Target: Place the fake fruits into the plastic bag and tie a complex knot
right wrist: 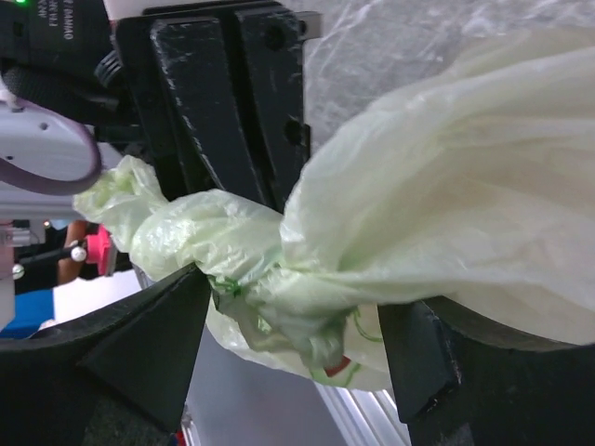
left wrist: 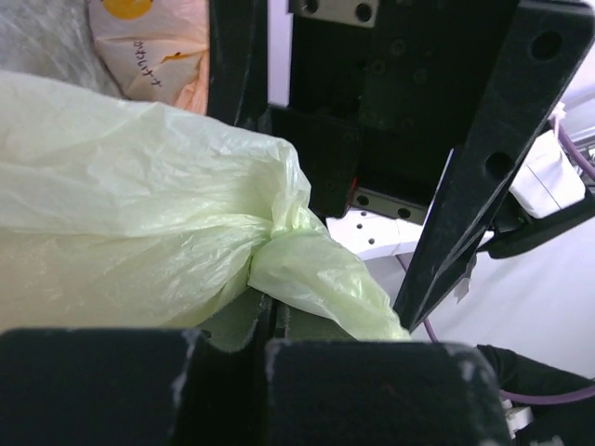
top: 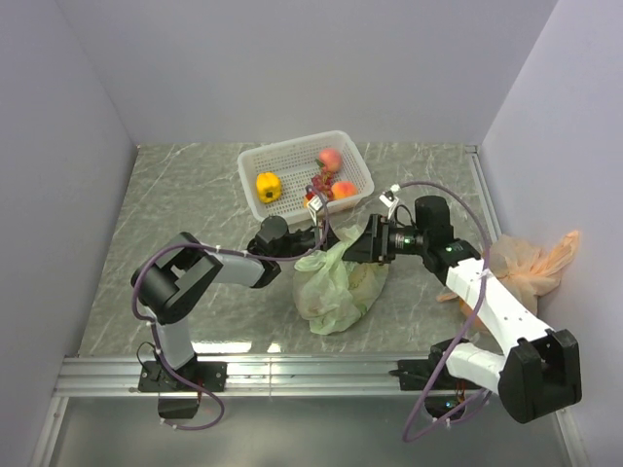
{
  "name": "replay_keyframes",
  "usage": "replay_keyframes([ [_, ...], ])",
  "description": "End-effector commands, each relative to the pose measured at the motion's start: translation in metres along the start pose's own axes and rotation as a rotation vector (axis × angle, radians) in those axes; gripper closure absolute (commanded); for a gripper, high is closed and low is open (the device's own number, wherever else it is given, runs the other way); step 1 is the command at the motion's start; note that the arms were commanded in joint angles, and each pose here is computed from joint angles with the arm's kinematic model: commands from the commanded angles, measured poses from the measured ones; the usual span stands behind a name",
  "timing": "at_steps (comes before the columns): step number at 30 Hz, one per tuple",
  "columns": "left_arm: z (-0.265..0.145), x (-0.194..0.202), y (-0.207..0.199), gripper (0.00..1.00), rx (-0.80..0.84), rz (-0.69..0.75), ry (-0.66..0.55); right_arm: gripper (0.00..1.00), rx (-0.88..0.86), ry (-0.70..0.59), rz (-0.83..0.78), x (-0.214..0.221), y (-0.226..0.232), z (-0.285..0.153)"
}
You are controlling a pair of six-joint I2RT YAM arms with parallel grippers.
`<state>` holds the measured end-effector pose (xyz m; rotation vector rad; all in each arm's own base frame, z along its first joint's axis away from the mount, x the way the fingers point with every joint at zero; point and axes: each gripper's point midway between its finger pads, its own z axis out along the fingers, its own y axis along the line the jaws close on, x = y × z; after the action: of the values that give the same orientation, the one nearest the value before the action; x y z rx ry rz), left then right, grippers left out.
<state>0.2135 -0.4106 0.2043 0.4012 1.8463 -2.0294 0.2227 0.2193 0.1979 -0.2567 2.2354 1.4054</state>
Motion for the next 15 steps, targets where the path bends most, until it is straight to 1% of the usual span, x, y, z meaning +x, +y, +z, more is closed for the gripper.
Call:
replay_keyframes([
  [1, 0.006, -0.002, -0.031, 1.0, 0.131, 0.101, 0.009, 0.22, -0.056, -0.039, -0.014, -0.007, 0.014, 0.008],
  [3, 0.006, 0.0, -0.035, 1.0, 0.156, 0.106, 0.009, 0.22, -0.084, -0.03, 0.016, -0.001, 0.018, 0.014],
  [7, 0.007, 0.002, -0.042, 1.0, 0.199, 0.13, -0.001, 0.22, -0.163, -0.012, 0.02, 0.004, 0.038, 0.028],
  [8, 0.006, 0.003, -0.04, 1.0, 0.196, 0.123, -0.01, 0.22, -0.195, -0.033, 0.038, 0.002, 0.041, 0.03],
  [9, 0.006, 0.005, -0.039, 1.0, 0.192, 0.133, 0.008, 0.22, -0.198, -0.029, 0.042, 0.001, 0.041, 0.031],
  [13, 0.0, 0.016, -0.036, 1.0, 0.181, 0.164, 0.043, 0.22, -0.242, 0.023, 0.01, 0.002, 0.047, 0.034],
  [15, -0.003, 0.021, -0.03, 1.0, 0.158, 0.158, 0.052, 0.22, -0.263, 0.074, -0.01, 0.009, 0.046, 0.035],
])
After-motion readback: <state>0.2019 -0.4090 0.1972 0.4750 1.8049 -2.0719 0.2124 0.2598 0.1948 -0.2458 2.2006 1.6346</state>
